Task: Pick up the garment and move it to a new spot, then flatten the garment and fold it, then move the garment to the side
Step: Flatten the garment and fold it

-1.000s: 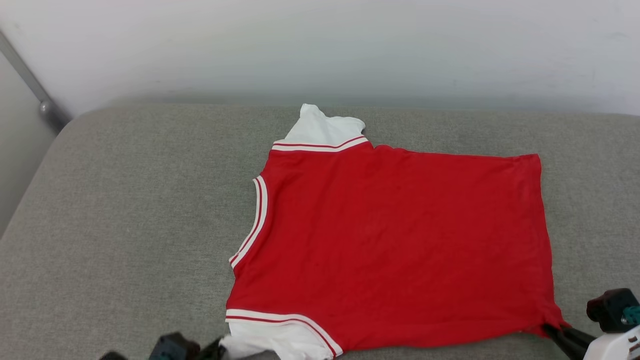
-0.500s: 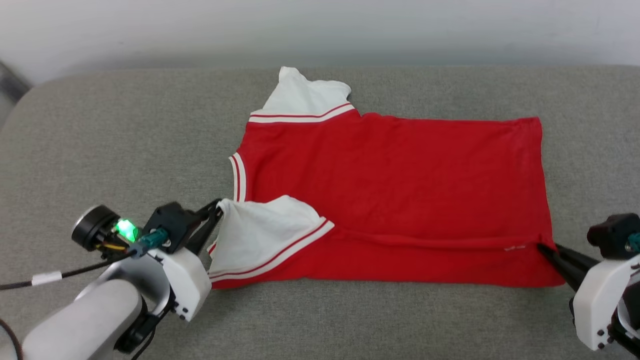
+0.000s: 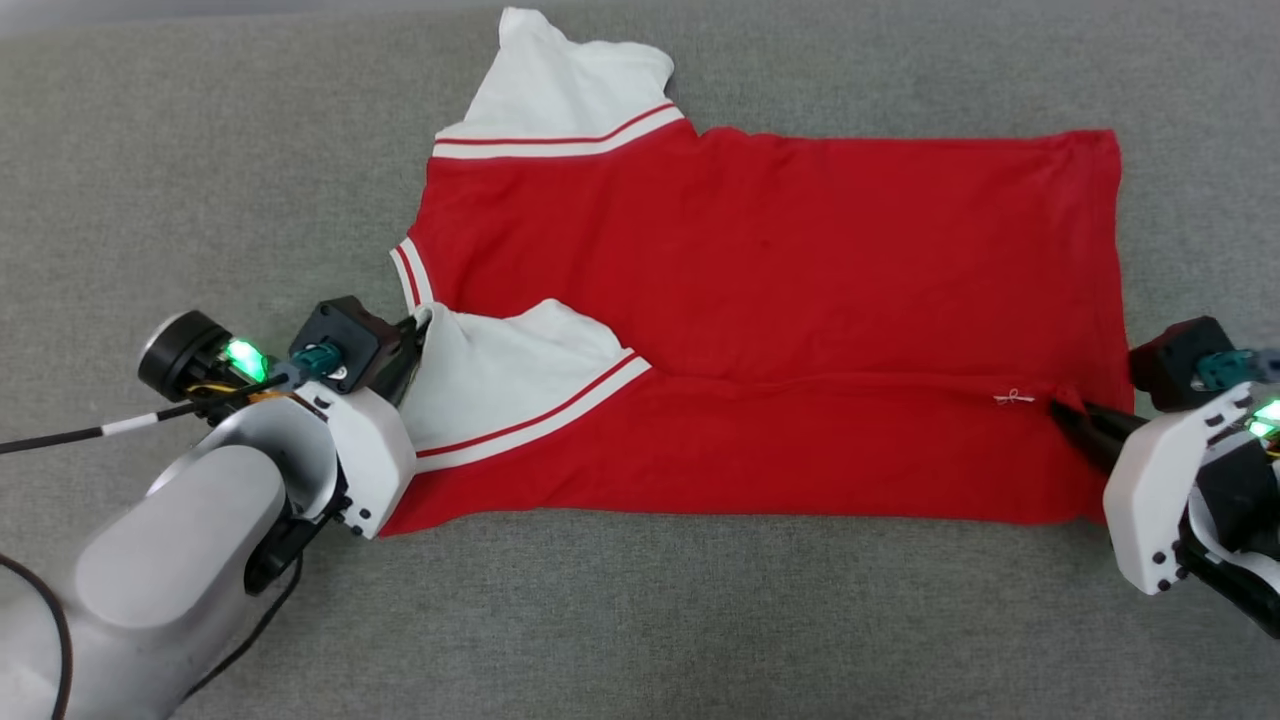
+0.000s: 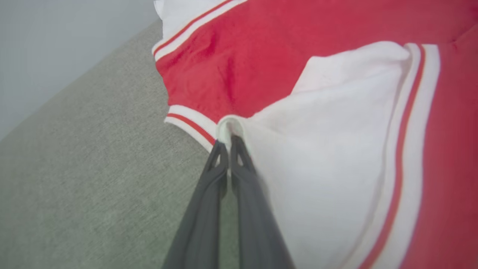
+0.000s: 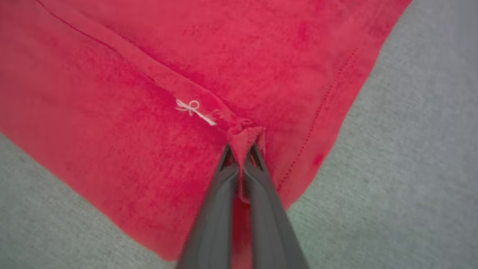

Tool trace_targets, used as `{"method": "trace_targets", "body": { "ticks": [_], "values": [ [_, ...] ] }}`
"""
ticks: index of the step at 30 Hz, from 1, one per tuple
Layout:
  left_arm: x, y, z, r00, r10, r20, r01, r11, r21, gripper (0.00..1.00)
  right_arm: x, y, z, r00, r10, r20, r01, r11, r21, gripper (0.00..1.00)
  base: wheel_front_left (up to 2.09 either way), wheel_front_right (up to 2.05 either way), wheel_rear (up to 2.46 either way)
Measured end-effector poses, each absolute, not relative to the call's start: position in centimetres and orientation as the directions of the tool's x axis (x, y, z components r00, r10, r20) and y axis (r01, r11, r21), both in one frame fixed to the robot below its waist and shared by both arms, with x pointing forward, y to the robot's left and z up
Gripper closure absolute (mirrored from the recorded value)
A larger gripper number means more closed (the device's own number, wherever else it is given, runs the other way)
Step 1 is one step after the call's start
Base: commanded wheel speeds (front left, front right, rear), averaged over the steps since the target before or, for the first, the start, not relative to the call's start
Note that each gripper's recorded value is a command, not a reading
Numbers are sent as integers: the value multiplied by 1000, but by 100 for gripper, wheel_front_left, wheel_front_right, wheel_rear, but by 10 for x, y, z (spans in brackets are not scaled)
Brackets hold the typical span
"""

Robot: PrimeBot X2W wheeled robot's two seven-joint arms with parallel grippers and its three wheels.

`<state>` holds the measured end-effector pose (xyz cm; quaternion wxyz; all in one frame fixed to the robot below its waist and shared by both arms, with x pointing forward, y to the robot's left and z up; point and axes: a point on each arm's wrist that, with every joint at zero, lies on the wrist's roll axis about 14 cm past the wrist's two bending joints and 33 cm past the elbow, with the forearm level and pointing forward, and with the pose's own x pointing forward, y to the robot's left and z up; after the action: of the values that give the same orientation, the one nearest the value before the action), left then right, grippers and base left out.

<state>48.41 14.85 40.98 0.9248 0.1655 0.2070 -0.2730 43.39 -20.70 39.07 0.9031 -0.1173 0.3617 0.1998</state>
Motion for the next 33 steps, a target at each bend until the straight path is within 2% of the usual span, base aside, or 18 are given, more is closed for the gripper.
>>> {"method": "trace_targets", "body": {
  "ticks": [5, 10, 11, 12, 13, 19, 24, 28, 33],
  "values": [
    [480, 155, 386, 742, -423, -521, 574, 802, 166, 100, 436, -205, 374, 621, 274, -734, -458, 887, -57, 100, 0, 0, 0],
    [480, 157, 387, 757, -416, -505, 550, 822, 147, 98, 436, -204, 378, 639, 285, -715, -449, 892, -45, 100, 0, 0, 0],
    [478, 156, 388, 758, -415, -503, 547, 825, 143, 64, 437, -205, 381, 649, 286, -705, -442, 896, -43, 63, 0, 0, 0],
    [477, 157, 389, 760, -414, -501, 544, 827, 143, 0, 437, -205, 384, 657, 285, -698, -437, 898, -45, 5, 0, 0, 0],
    [476, 157, 393, 768, -414, -489, 541, 828, 149, 0, 436, -205, 387, 666, 288, -688, -435, 899, -45, 0, 0, 0, 0],
    [478, 165, 431, 812, -395, -429, 507, 842, 185, 0, 436, -211, 422, 747, 293, -596, -411, 909, -68, 0, 0, 0, 0],
    [482, 178, 473, 828, -367, -424, 483, 851, 205, 0, 428, -214, 444, 784, 294, -547, -399, 913, -81, 0, 0, 0, 0],
    [478, 186, 490, 793, -340, -506, 497, 842, 212, 0, 422, -215, 452, 796, 291, -530, -393, 915, -89, 0, 0, 0, 0],
    [460, 184, 482, 661, -317, -680, 526, 842, 119, 0, 418, -212, 452, 796, 292, -530, -392, 916, -83, 0, 0, 0, 0]
  ]
}}
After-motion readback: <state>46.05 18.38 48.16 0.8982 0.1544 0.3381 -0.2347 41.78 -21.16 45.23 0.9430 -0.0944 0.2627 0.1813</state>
